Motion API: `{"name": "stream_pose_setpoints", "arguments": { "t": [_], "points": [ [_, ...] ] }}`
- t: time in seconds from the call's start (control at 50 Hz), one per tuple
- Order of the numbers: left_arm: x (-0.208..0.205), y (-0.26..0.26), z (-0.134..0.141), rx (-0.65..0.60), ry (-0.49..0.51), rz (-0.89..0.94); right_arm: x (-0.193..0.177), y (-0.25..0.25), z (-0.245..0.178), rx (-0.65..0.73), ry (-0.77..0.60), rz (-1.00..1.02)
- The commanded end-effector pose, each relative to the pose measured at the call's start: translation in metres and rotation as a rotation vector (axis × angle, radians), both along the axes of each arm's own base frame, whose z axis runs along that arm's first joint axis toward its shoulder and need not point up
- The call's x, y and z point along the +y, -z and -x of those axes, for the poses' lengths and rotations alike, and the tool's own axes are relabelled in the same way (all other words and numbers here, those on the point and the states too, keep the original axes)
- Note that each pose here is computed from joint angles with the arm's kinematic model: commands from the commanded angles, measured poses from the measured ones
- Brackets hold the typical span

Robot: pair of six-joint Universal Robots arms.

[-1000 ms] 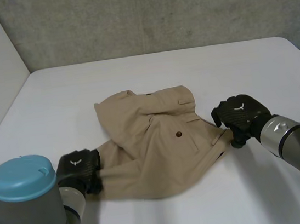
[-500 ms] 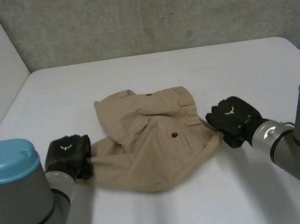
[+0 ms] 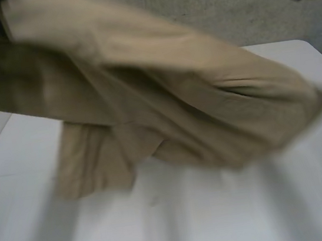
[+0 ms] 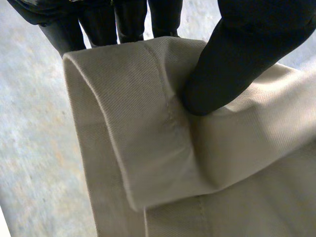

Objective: Fold the shorts.

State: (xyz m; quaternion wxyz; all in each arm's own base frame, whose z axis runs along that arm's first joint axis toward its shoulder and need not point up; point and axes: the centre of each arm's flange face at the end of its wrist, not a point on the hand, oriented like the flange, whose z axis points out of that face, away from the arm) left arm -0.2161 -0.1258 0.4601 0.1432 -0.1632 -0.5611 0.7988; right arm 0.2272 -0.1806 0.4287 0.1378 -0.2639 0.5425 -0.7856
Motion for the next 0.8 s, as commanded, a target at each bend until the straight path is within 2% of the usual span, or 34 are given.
{"name": "stream_pose_setpoints", "arguments": {
  "t": [0.02,0.08,0.12,0.2,0.34,0.52,0.68,0.8],
  "points": [
    [-0.022,0.014,0.012,-0.031,-0.004,-0.062,-0.01,-0.001,0.004,-0.018,0.037,-0.016],
    [-0.045,0.05,0.024,-0.093,-0.007,-0.177,-0.027,0.019,0.001,0.006,0.045,-0.09],
    [-0.064,0.079,0.032,-0.138,-0.012,-0.267,-0.051,0.051,-0.004,0.041,0.053,-0.195],
    [-0.099,0.131,0.045,-0.204,-0.03,-0.409,-0.073,0.095,-0.014,0.091,0.047,-0.33],
    [-0.155,0.193,0.06,-0.236,-0.069,-0.5,-0.095,0.141,-0.017,0.132,0.096,-0.465],
    [-0.202,0.223,0.067,-0.221,-0.134,-0.468,-0.098,0.168,-0.012,0.129,0.151,-0.562],
    [-0.245,0.231,0.053,-0.178,-0.233,-0.419,-0.099,0.194,-0.013,0.099,0.148,-0.68],
    [-0.255,0.235,0.046,-0.172,-0.268,-0.42,-0.1,0.202,-0.016,0.05,0.148,-0.736]
  ]
}}
